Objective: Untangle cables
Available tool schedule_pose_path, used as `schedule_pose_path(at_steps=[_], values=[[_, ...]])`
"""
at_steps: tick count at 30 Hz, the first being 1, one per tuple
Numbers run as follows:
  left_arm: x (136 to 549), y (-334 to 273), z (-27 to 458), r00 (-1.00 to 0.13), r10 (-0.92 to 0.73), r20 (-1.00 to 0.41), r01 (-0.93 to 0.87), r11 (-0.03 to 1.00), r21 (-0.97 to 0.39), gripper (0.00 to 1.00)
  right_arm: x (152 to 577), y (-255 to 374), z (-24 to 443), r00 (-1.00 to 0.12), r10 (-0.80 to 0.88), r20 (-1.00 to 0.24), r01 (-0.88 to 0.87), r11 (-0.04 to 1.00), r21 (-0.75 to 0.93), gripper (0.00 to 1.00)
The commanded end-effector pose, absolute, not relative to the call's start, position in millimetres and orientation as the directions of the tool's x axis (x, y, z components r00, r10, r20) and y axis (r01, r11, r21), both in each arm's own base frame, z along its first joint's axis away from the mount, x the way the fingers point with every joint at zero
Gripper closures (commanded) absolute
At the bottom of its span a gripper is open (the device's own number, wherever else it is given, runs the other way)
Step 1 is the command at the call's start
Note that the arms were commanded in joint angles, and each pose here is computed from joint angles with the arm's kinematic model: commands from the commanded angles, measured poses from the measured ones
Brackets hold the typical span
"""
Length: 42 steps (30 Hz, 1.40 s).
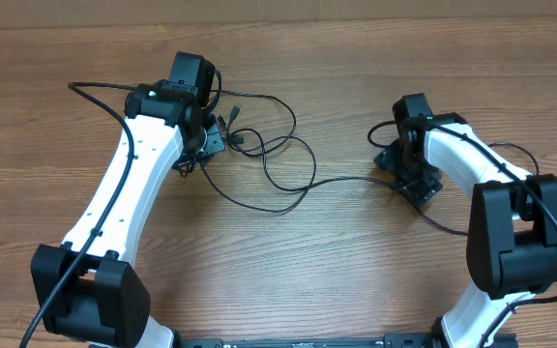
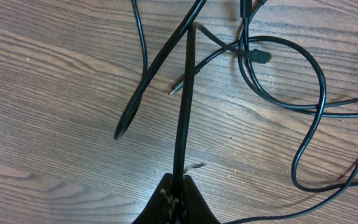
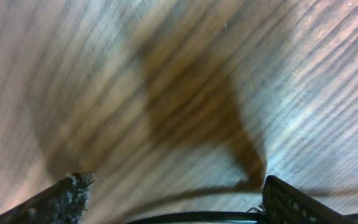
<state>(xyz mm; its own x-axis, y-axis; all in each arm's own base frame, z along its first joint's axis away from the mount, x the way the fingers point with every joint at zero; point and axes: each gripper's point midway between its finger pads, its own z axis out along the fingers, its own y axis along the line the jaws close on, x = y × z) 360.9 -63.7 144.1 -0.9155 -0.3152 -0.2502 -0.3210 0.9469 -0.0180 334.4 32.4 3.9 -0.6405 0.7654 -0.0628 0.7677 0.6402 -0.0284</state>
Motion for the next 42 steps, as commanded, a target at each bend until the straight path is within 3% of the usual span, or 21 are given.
schedule_pose_path(at_steps=[1,4,5,8,16,23,26,30,32,34,35,37,42], values=[[359.5,-62.3,139.5,-0.925,-0.29,-0.246,-0.302,0.953,0.012,0.96,339.9,33.7,23.4,-0.759,0.647,-0.071,0.649,0.76,-0.022,0.08],[359.4,-62.2,139.5,-0.925,-0.29,-0.246,-0.302,0.953,0.013,0.96,355.3,35.8,50.0,-0.844,0.529,-0.091,0.533,0.846,-0.014,0.05],[359.3,-62.2,139.5,-0.925,-0.29,-0.245,-0.302,0.953,0.013,0.96,363.4,38.3,65.4,-0.885,0.454,-0.099,0.457,0.89,-0.004,0.0],[359.2,-62.2,139.5,-0.925,-0.29,-0.245,-0.302,0.953,0.013,0.96,367.4,52.1,83.6,-0.978,0.195,-0.079,0.192,0.98,0.044,0.0],[359.3,-62.2,139.5,-0.925,-0.29,-0.245,-0.302,0.953,0.013,0.95,341.7,52.3,69.2,-0.968,-0.251,0.001,-0.251,0.967,0.038,0.0],[359.0,-62.2,139.4,-0.925,-0.29,-0.245,-0.302,0.953,0.013,0.95,317.4,45.7,34.2,-0.914,-0.401,0.061,-0.399,0.916,0.036,0.0],[359.2,-62.2,139.5,-0.925,-0.289,-0.245,-0.301,0.953,0.013,0.95,313.7,28.4,18.1,-0.916,-0.392,0.083,-0.397,0.916,-0.052,0.02],[359.1,-62.2,139.5,-0.925,-0.289,-0.245,-0.301,0.953,0.013,0.95,305.0,25.5,4.9,-0.924,-0.373,0.087,-0.377,0.926,-0.03,0.07],[359.2,-62.2,139.5,-0.925,-0.29,-0.245,-0.302,0.953,0.013,0.95,299.0,23.6,-0.9,-0.93,-0.354,0.097,-0.357,0.934,-0.021,0.13],[359.1,-62.2,139.5,-0.925,-0.29,-0.245,-0.302,0.953,0.013,0.95,296.6,22.8,-4.4,-0.943,-0.319,0.098,-0.323,0.946,-0.025,0.29],[359.2,-62.2,139.5,-0.925,-0.29,-0.245,-0.302,0.953,0.013,0.95,297.1,22.9,-4.8,-0.95,-0.299,0.095,-0.302,0.953,-0.027,0.57],[359.2,-62.3,139.5,-0.925,-0.29,-0.245,-0.302,0.953,0.013,0.95,299.7,22.9,-4.5,-0.96,-0.266,0.085,-0.27,0.962,-0.034,0.94],[357.9,-62.0,139.2,-0.927,-0.289,-0.241,-0.302,0.953,0.015,0.95,315.9,23.1,2.4,-0.986,-0.161,0.032,-0.162,0.985,-0.052,0.96]])
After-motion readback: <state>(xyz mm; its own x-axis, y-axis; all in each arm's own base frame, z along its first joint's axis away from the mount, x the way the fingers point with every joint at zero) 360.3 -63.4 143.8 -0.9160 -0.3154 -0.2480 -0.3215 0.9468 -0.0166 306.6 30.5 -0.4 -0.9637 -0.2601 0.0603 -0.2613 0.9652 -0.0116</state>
